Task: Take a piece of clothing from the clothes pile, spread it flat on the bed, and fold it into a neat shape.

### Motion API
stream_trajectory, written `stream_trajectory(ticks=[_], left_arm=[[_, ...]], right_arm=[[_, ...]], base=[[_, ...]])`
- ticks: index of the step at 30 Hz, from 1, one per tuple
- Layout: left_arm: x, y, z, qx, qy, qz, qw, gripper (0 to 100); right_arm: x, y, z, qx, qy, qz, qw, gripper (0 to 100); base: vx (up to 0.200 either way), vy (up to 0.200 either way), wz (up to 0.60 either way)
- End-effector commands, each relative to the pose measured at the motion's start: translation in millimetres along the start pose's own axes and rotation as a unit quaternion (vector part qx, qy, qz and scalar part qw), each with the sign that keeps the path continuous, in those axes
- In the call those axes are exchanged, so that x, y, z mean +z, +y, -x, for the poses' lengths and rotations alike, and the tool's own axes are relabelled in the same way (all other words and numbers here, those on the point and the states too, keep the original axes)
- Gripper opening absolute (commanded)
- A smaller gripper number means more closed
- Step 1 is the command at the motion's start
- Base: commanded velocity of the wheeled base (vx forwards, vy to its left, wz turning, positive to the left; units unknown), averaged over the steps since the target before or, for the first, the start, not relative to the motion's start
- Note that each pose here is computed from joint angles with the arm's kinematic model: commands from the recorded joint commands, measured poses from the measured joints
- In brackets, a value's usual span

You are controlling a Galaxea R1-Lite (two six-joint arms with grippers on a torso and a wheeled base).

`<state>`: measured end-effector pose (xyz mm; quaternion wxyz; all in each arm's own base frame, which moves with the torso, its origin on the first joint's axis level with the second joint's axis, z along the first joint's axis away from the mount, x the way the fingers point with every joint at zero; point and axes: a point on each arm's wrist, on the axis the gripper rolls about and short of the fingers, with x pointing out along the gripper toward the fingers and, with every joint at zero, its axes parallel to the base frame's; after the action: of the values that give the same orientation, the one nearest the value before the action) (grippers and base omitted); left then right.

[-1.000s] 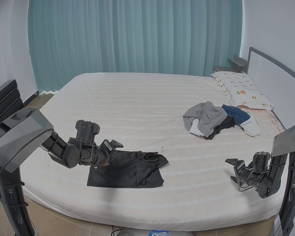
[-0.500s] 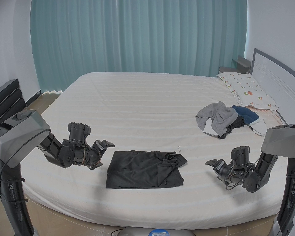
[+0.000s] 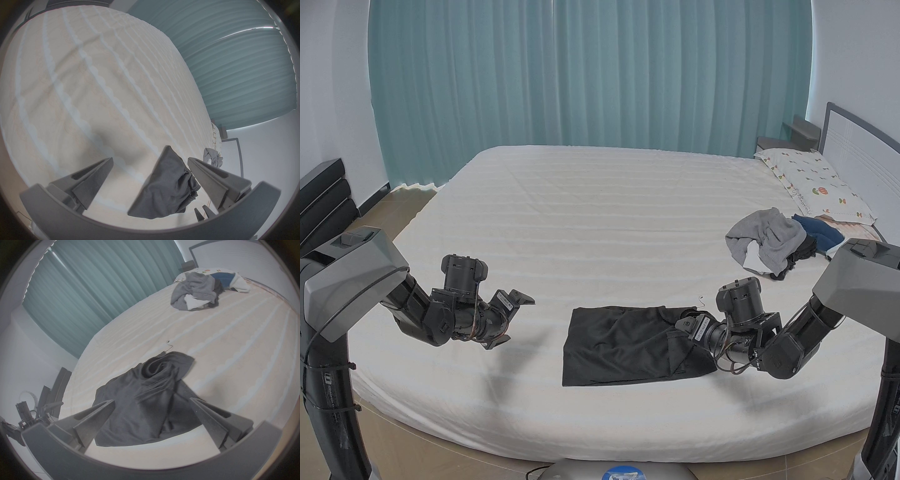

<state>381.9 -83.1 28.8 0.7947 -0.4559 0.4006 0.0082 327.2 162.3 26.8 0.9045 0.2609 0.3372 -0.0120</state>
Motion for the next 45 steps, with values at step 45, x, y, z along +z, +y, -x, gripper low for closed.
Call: stream_trajectory(ticks=[45], left_arm=[[-1.8,3.0,-2.7,0.005,0.003,-0.006,1.0,100]], right_arm=[[49.5,-67.6,24.3,-0.012,-0.004,-0.003,0.9999,100]], base=[[0.0,0.0,0.0]])
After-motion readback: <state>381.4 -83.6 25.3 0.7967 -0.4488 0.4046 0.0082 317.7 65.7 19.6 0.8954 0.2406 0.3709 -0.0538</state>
